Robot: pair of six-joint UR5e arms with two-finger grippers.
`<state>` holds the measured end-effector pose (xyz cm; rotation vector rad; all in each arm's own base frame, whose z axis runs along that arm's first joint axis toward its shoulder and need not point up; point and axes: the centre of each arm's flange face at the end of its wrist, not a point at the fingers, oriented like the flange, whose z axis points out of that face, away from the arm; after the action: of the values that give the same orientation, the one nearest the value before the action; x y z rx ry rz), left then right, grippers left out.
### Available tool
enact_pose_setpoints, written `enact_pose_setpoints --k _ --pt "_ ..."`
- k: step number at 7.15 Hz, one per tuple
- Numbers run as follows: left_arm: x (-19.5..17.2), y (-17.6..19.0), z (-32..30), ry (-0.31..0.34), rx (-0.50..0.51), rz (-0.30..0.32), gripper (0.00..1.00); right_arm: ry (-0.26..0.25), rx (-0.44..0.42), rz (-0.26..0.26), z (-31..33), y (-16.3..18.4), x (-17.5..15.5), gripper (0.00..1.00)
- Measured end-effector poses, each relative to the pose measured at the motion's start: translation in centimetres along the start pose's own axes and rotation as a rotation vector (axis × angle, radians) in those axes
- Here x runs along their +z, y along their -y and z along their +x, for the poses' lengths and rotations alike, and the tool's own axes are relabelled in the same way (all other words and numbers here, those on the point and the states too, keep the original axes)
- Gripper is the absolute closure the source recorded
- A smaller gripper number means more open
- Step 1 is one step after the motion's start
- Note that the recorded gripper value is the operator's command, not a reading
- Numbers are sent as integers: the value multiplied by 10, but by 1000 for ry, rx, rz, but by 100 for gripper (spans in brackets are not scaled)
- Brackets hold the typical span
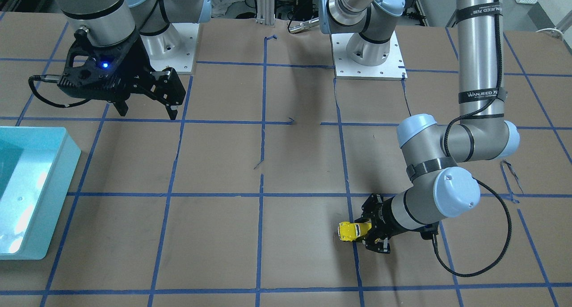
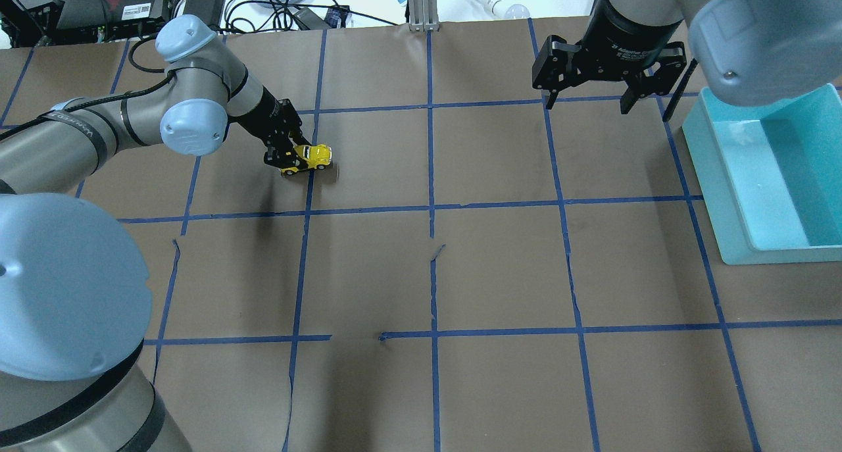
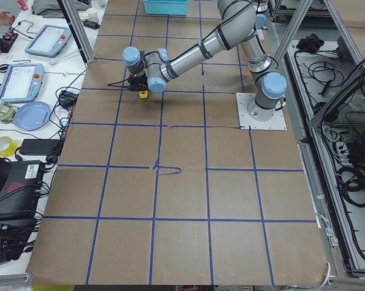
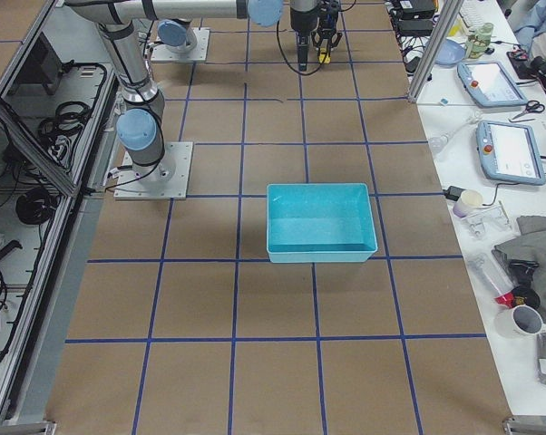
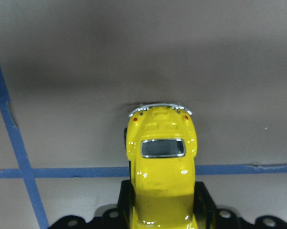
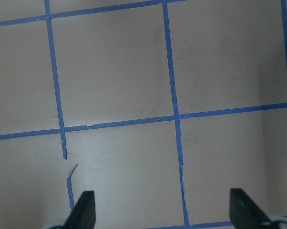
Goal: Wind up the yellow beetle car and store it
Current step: 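Press the held car to the table and drag it back with the left gripper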
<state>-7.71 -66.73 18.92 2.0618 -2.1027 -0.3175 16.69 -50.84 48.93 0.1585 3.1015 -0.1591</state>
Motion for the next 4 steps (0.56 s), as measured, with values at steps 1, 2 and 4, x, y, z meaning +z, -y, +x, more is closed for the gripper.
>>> enact_pose_setpoints --k 1,2,4 --pt "1 7 1 2 -6 0 100 0 0 1 0 0 1 0" --pt "1 14 2 3 -12 1 100 0 1 1 0 0 1 0" --pt "-3 35 3 -2 -36 -1 100 -1 2 1 1 0 1 0"
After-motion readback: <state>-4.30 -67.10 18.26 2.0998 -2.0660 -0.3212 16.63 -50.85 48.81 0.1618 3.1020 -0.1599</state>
